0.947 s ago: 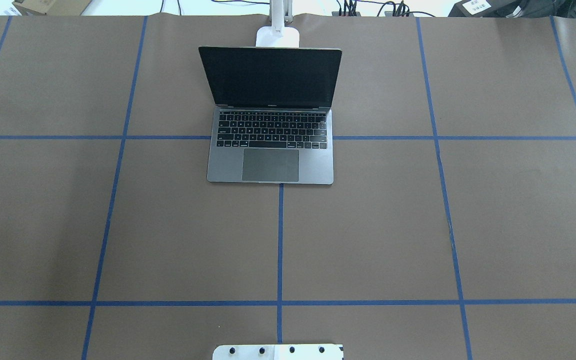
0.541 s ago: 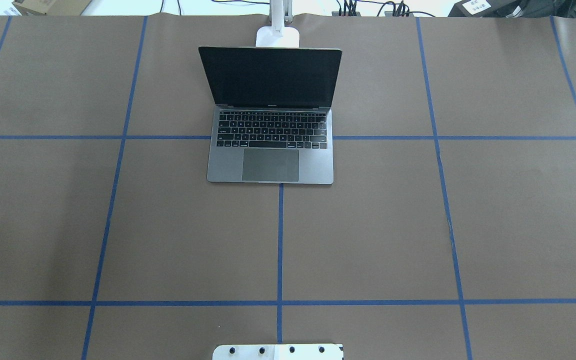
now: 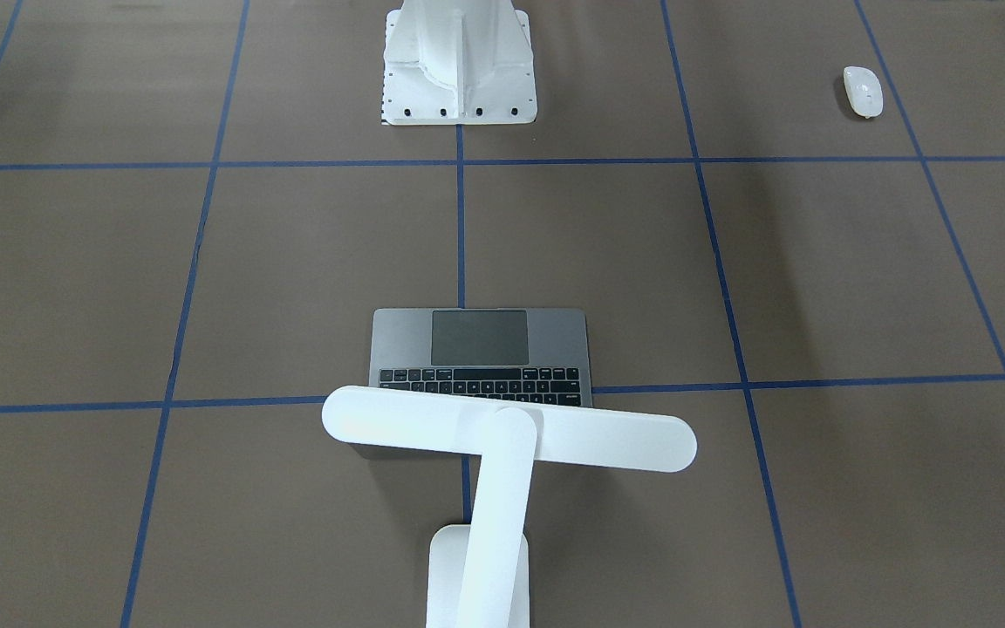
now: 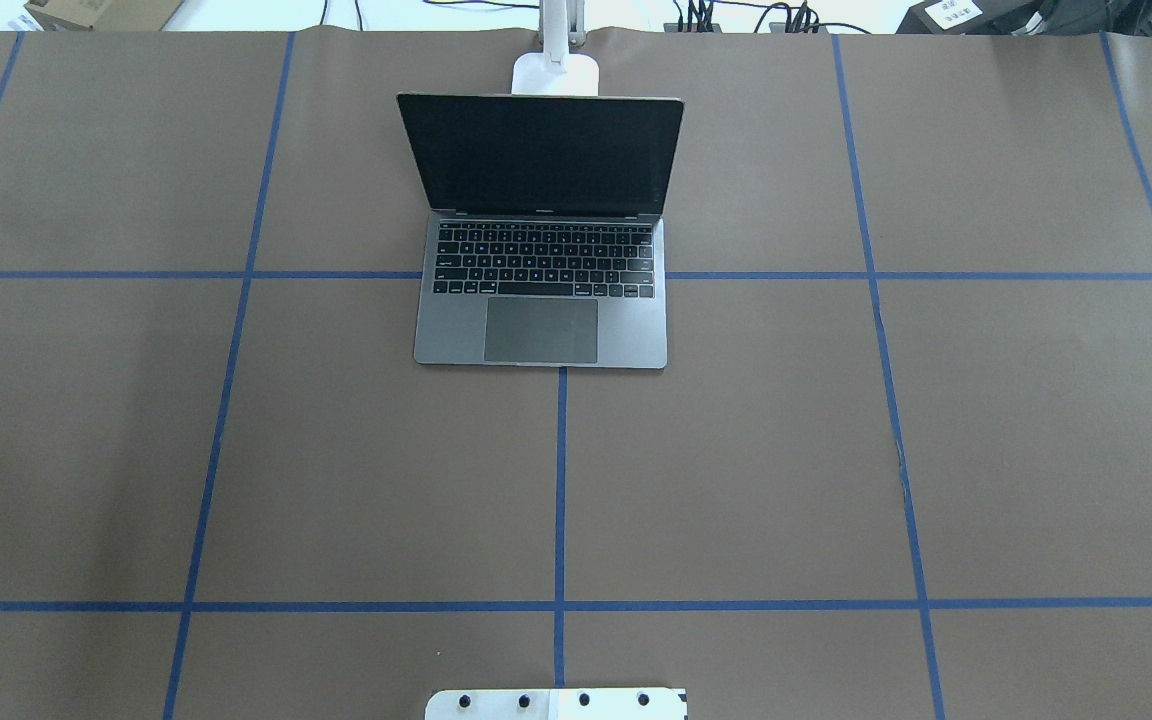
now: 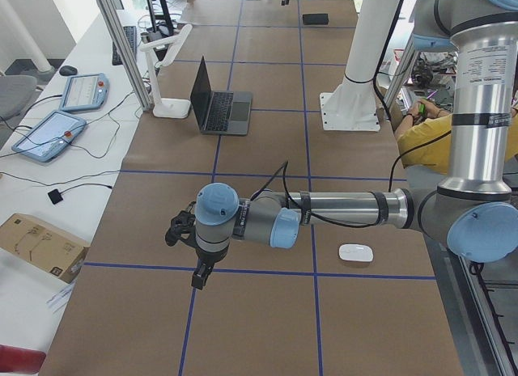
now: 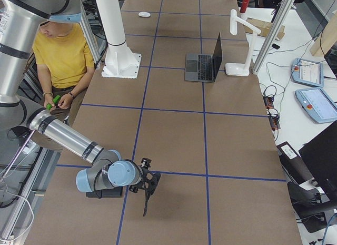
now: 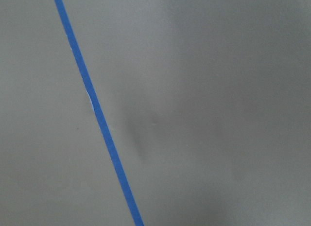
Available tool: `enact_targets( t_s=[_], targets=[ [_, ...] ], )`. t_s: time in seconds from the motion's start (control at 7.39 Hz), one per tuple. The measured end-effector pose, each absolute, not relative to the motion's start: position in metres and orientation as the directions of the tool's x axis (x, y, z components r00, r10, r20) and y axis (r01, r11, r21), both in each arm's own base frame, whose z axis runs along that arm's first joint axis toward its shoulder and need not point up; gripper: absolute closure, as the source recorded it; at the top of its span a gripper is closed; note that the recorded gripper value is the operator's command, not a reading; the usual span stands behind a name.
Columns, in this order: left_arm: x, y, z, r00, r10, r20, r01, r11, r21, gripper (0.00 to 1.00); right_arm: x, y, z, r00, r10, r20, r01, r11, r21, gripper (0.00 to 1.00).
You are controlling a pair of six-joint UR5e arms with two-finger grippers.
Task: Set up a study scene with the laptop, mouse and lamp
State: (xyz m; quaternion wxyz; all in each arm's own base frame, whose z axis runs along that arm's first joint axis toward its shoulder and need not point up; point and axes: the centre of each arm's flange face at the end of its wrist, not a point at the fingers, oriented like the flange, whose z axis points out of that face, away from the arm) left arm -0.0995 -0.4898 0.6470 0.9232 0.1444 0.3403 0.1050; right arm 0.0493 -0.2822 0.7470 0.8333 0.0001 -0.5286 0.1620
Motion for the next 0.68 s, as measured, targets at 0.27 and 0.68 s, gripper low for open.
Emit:
enact_targets(
  t_s=[0.27, 0.68],
  targets=[
    [-0.099, -0.488, 0.652, 0.746, 0.283, -0.603, -0.093, 0.941, 0.327, 0.0, 0.055, -0.3, 0.72, 0.431, 0.098, 0.897, -0.287, 0.957, 0.033, 0.03],
    [-0.099, -0.484, 0.659, 0.745, 0.276, -0.608, -0.094, 0.945, 0.313, 0.0, 0.052, -0.269, 0.733, 0.518, -0.245, 0.82, -0.137, 0.922, 0.362, 0.07]
  ],
)
